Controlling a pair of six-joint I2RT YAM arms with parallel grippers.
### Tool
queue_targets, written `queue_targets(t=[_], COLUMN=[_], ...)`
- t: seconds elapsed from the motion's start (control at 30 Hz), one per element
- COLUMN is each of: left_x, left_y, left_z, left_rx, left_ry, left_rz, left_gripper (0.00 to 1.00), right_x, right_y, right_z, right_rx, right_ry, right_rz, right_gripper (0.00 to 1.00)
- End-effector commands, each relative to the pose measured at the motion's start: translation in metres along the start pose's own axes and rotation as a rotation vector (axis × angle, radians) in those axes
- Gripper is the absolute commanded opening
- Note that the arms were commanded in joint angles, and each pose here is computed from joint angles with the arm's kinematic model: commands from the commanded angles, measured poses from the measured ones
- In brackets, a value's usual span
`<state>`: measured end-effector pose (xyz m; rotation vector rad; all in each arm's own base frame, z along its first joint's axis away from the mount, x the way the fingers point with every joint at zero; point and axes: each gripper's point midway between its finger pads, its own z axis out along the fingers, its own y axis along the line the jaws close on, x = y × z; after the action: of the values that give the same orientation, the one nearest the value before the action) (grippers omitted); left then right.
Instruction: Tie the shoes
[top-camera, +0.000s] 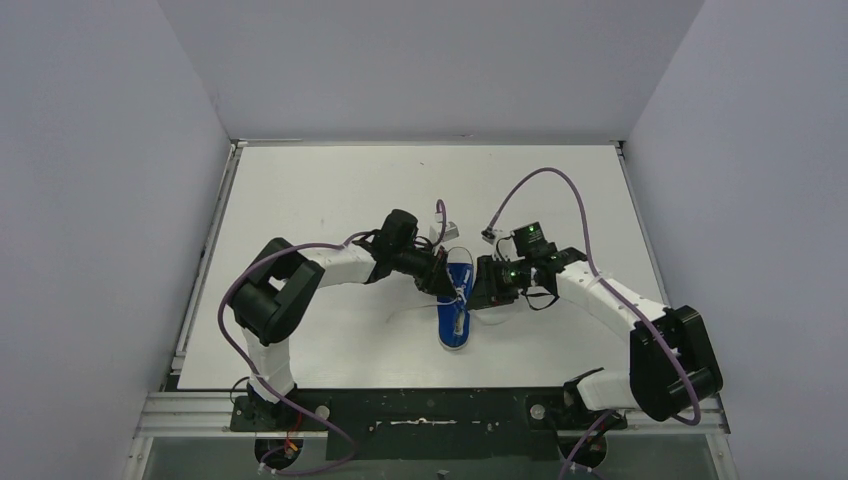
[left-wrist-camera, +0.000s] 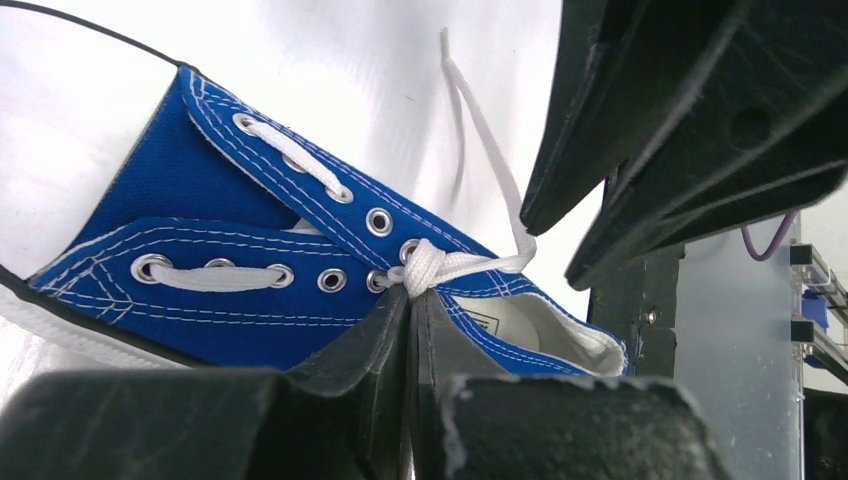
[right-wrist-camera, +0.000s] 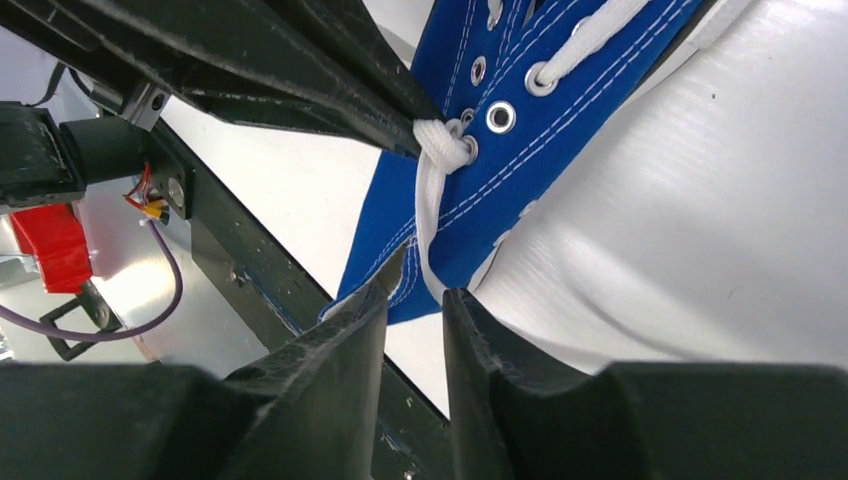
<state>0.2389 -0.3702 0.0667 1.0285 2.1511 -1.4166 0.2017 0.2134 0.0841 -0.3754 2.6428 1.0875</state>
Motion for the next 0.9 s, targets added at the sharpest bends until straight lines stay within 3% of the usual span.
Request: queue_targets(t=[0.0,0.13,0.3,0.43,0.87], left_x=[-0.023,-0.030,-0.032,-0.032,-0.031], left_y=[-0.005,-0.008,-0.013,-0.013,-0.019], left_z=[-0.002,-0.006,-0.009,-0.010,-0.009], left_rx=[-0.009,-0.019,-0.013,-0.013,0.006], left_ry=[-0.057,-0.079,-0.087,-0.084,-0.075], left_rz=[0.087,0.111,0.125,0.129,0.138], left_gripper=[0.02,0.00,0.00,0.00,0.00], right_x=[-0.022,-0.052,-0.072,-0.069,-0.060], right_y=[0.017,0.011,0.015,0.019,0.002], right_z=[-0.025,-0.035,-0.015,-0.001,0.022], right_rx=[0.035,0.122,0.031,-0.056,-0.089], right_ry=[-0.050,-0.100,-0.054,-0.011,0.022], right_rz=[-0.079,-0.216,-0.309,-0.310,-0.217], right_gripper=[0.34,0.41,0.34,0.31,0.21])
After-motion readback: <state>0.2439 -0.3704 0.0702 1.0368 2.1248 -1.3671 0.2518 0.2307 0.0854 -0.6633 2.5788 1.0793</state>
